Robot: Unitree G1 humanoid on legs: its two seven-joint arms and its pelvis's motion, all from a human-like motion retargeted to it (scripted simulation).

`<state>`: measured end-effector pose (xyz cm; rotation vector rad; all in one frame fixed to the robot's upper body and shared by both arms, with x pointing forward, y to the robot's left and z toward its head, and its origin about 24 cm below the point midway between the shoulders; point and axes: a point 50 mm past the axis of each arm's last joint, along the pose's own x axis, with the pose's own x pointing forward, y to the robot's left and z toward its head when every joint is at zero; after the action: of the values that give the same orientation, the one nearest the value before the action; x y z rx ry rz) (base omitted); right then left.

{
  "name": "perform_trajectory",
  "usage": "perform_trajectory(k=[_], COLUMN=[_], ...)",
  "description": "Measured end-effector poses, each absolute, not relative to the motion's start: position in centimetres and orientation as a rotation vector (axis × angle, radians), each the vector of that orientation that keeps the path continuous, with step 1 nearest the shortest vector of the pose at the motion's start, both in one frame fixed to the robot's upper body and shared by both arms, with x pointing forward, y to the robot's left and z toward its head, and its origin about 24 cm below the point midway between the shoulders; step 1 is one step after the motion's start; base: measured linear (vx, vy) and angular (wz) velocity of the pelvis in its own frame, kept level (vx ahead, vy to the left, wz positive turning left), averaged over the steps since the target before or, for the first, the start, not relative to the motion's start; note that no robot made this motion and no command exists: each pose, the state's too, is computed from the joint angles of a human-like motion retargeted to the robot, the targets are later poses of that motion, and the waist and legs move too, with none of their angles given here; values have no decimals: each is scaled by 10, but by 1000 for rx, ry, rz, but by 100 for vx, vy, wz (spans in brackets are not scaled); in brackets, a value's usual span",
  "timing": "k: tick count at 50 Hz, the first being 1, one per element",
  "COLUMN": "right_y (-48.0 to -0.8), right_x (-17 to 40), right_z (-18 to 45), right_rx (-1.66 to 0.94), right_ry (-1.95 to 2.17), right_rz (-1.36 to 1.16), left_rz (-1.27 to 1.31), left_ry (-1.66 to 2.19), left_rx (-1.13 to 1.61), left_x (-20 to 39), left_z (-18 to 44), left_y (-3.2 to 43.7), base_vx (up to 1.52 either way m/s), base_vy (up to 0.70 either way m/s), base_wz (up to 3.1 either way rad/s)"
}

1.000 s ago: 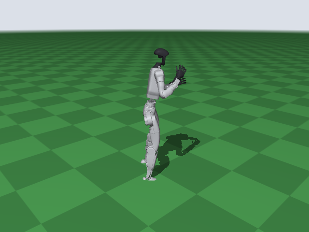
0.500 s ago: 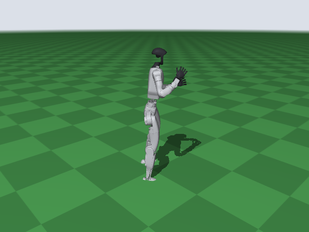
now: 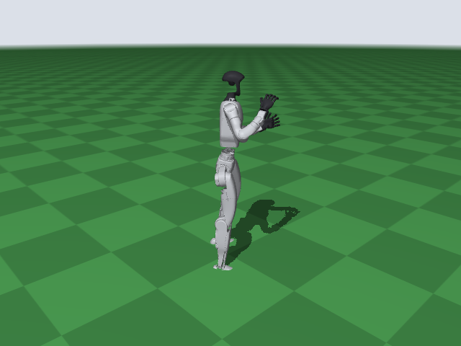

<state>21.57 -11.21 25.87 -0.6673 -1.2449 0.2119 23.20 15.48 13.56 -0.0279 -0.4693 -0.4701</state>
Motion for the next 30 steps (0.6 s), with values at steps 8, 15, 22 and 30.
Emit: perform_trajectory(k=[8, 15, 22, 30], right_y=[-107, -99, -99, -134], right_x=[218, 230, 259, 258], right_z=[261, 243, 168, -6], right_rx=[-736, -769, -829, -931], right_ry=[-1268, -1164, -756, 99], right_rz=[215, 305, 510, 769], left_rz=[-429, -414, -377, -260], left_ry=[-448, -421, -365, -203], left_rx=[-55, -51, -7, -21], left_x=[232, 232, 234, 239], left_z=[130, 124, 112, 75], left_y=[160, 163, 169, 181], base_vx=[2, 2, 3, 5], base_vy=[1, 0, -1, -1], base_wz=[-20, -22, -23, -26])
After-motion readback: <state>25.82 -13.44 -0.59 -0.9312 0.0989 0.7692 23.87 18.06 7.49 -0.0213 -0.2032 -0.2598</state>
